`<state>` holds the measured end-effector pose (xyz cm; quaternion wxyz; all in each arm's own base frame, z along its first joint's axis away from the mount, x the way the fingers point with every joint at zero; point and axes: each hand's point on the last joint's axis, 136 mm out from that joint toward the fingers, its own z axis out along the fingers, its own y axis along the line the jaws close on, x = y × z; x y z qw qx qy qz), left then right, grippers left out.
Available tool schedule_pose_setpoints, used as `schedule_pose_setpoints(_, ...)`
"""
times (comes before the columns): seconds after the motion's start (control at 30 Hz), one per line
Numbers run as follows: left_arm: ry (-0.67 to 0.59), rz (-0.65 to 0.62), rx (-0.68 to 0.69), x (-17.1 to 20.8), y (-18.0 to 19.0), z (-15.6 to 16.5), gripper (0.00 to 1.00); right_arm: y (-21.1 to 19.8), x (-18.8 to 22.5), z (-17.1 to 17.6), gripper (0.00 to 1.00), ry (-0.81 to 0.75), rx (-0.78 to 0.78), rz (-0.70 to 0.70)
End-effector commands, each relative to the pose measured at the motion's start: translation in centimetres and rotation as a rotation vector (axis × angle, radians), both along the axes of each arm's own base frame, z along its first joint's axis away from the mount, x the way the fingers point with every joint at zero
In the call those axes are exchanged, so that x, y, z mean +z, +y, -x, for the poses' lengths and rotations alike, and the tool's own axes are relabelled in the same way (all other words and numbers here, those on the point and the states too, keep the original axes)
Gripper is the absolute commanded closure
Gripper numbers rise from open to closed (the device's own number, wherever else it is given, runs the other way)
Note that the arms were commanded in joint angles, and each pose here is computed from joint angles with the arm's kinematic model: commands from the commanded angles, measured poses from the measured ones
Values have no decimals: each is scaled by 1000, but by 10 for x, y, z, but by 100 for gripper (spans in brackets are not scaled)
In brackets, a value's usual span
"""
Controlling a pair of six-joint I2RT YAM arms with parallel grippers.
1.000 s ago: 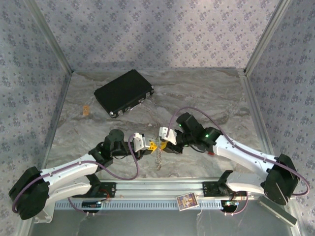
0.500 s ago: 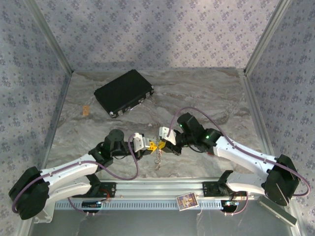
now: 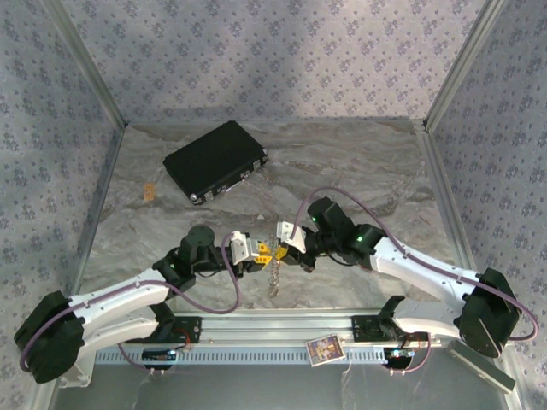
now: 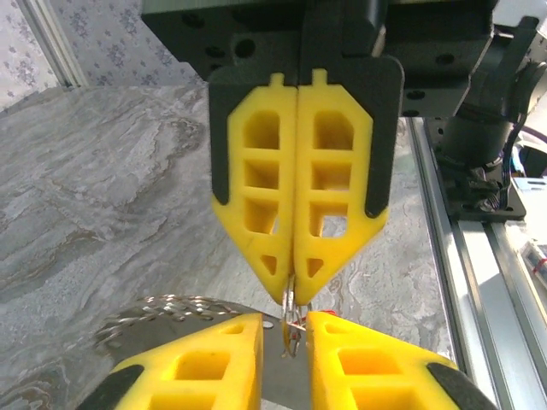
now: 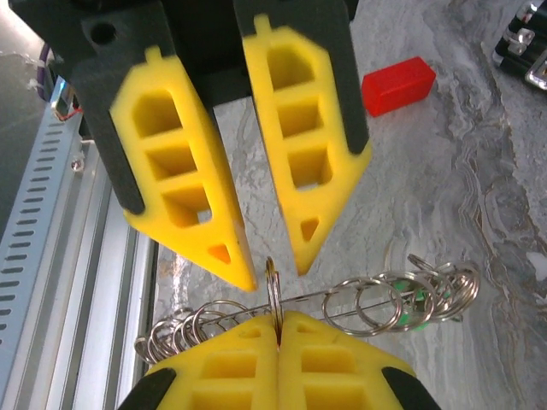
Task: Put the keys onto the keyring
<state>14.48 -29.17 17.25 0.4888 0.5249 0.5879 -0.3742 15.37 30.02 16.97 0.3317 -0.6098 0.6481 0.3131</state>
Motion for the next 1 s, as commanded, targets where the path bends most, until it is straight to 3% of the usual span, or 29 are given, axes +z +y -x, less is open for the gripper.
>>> schedule_pose_setpoints(0.0, -36, -8, 7, 13, -2, -4, 79, -2, 3, -3, 100, -38, 14, 68)
schedule_pose_setpoints(0.43, -19, -64, 2, 4, -5, -7, 81, 7, 2, -2, 100, -83, 69, 187)
schedule_pose_setpoints(0.77, -17, -61, -11, 4, -4, -4, 98, 9, 10, 0, 100, -79, 71, 152)
schedule_pose_setpoints(0.87, -26, -46, -11, 4, -3, -3, 100, 5, 19, -3, 84, -36, 32, 56)
schedule_pose_setpoints(0.97, -38, -10, -4, 6, -2, -2, 100, 1, 20, -2, 78, 8, 12, -26)
